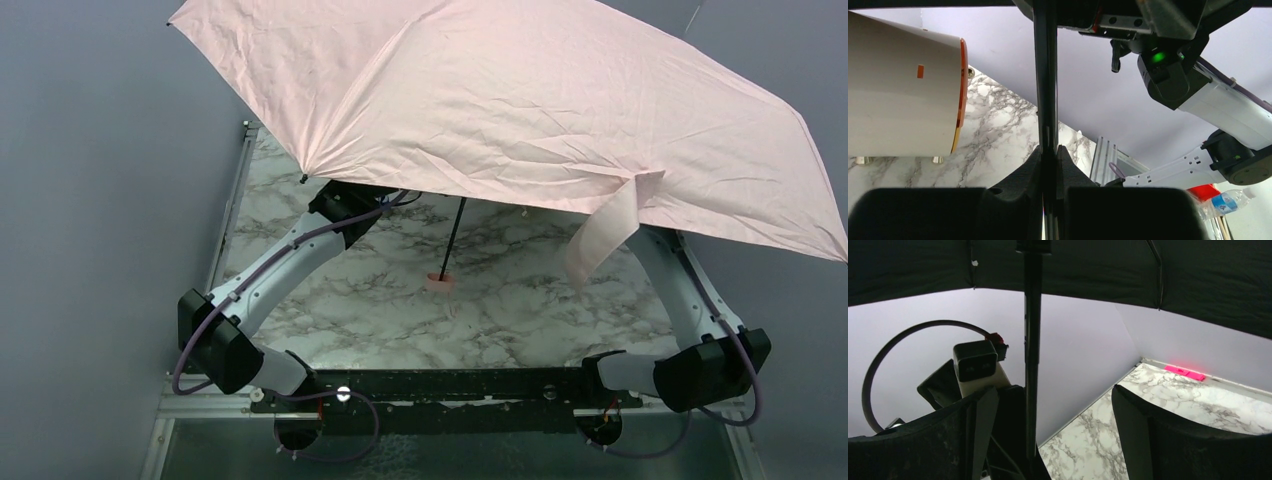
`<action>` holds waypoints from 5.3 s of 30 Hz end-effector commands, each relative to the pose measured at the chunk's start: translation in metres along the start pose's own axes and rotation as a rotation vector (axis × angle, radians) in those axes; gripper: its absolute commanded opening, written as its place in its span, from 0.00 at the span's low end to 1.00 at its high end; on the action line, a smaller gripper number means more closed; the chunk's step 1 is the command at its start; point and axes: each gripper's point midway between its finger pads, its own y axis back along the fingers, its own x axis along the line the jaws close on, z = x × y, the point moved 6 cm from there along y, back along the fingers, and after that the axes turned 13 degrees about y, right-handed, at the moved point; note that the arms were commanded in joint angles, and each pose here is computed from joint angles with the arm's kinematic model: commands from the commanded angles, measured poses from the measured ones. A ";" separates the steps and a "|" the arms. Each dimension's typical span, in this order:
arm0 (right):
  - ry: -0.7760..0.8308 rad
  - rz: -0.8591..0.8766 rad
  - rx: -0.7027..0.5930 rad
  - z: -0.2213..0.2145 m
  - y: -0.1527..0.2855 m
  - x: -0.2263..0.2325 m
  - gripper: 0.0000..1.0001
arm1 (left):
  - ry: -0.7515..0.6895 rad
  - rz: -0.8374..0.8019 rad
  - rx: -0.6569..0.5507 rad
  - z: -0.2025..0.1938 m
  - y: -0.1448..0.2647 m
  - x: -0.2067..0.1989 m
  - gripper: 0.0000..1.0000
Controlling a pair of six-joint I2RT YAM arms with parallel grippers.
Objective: Put away the umbrella
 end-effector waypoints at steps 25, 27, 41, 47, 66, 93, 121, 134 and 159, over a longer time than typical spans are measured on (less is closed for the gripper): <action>0.113 -0.298 -0.065 -0.011 -0.056 0.020 0.64 | -0.055 0.088 -0.101 0.014 -0.005 -0.007 0.00; 0.108 -0.367 -0.061 -0.013 -0.056 0.018 0.65 | -0.055 0.101 -0.107 0.014 -0.005 -0.005 0.00; 0.128 -0.506 0.000 -0.017 -0.066 0.006 0.54 | -0.054 0.136 -0.104 0.010 -0.003 0.001 0.00; 0.124 -0.487 0.015 -0.022 -0.071 0.005 0.37 | -0.060 0.143 -0.108 0.010 -0.001 0.002 0.00; 0.060 0.016 -0.035 0.008 -0.094 0.055 0.00 | -0.140 0.152 -0.178 0.020 0.030 -0.021 0.70; -0.201 0.367 -0.080 0.000 -0.081 0.070 0.01 | -0.094 0.022 -0.191 0.010 0.024 -0.023 0.49; -0.171 0.348 -0.056 -0.012 -0.081 0.063 0.01 | -0.084 0.027 -0.222 0.017 0.018 -0.020 0.00; -0.086 0.268 -0.035 -0.013 -0.081 0.056 0.04 | -0.097 0.028 -0.234 0.022 0.019 -0.019 0.00; -0.049 0.007 -0.192 0.011 -0.073 0.038 0.67 | -0.107 0.075 -0.288 0.030 0.026 -0.020 0.00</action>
